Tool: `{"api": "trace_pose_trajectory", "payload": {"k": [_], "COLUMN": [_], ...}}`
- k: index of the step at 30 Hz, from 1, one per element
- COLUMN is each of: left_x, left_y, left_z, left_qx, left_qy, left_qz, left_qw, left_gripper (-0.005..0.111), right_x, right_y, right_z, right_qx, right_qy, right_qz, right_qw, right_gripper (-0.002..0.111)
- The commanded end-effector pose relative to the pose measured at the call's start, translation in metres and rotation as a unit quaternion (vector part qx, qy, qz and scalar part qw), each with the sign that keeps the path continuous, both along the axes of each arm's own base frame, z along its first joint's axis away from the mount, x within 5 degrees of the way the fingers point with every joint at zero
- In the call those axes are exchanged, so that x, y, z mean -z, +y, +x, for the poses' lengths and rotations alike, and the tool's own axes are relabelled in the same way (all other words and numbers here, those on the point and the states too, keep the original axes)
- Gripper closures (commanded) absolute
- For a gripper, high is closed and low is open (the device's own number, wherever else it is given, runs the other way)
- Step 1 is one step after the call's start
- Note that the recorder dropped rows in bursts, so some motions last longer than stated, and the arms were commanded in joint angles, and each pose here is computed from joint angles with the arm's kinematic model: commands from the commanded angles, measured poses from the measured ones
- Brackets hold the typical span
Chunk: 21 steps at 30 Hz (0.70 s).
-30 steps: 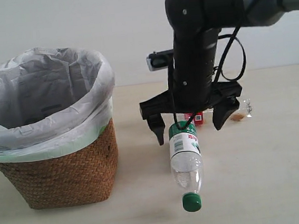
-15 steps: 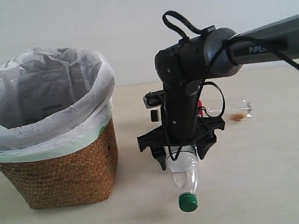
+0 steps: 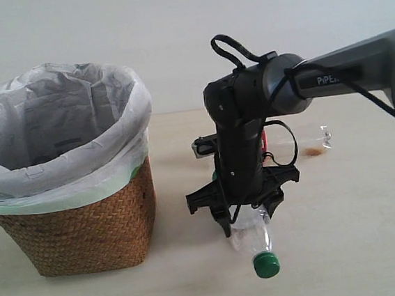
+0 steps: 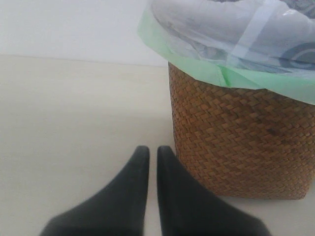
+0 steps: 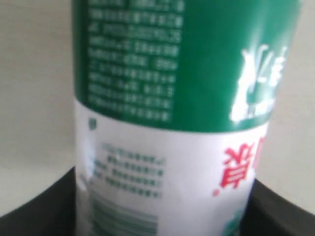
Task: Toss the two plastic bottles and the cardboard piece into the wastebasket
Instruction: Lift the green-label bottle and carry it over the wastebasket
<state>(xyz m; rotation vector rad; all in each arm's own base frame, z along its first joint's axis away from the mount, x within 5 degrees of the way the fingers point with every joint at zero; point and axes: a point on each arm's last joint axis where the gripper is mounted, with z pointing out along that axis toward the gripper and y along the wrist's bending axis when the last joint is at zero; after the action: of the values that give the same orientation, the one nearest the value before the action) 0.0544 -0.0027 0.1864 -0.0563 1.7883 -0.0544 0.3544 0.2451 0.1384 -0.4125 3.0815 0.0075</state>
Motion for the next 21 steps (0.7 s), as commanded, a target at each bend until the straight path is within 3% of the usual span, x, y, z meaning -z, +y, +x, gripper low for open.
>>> {"api": "trace_pose_trajectory", "payload": {"k": [1, 7, 12, 16, 21], "left_x": [0.001, 0.001, 0.001, 0.001, 0.001], "left_y": [0.000, 0.000, 0.000, 0.000, 0.000], "left_z": [0.000, 0.000, 0.000, 0.000, 0.000], "left_qx": [-0.003, -0.003, -0.003, -0.003, -0.003], "left_qy": [-0.001, -0.001, -0.001, -0.001, -0.001], "left_qz": [-0.003, -0.003, -0.003, -0.003, -0.003], "left_qw": [1.000, 1.000, 1.000, 1.000, 1.000], "left_gripper": [0.101, 0.101, 0.101, 0.101, 0.101], "right_x": [-0.030, -0.079, -0.136, -0.186, -0.241], "right_y": [-0.004, -0.010, -0.027, -0.052, -0.064], "right_z": [-0.007, -0.016, -0.022, -0.022, -0.024], "right_qx": [-0.015, -0.018, 0.003, 0.049, 0.057], "right_qy": [-0.003, -0.041, -0.132, -0.228, -0.319], "right_qz": [0.001, 0.026, 0.021, -0.048, -0.043], "right_qw": [1.000, 0.999, 0.991, 0.971, 0.945], "right_gripper": [0.108, 0.108, 0.108, 0.108, 0.108]}}
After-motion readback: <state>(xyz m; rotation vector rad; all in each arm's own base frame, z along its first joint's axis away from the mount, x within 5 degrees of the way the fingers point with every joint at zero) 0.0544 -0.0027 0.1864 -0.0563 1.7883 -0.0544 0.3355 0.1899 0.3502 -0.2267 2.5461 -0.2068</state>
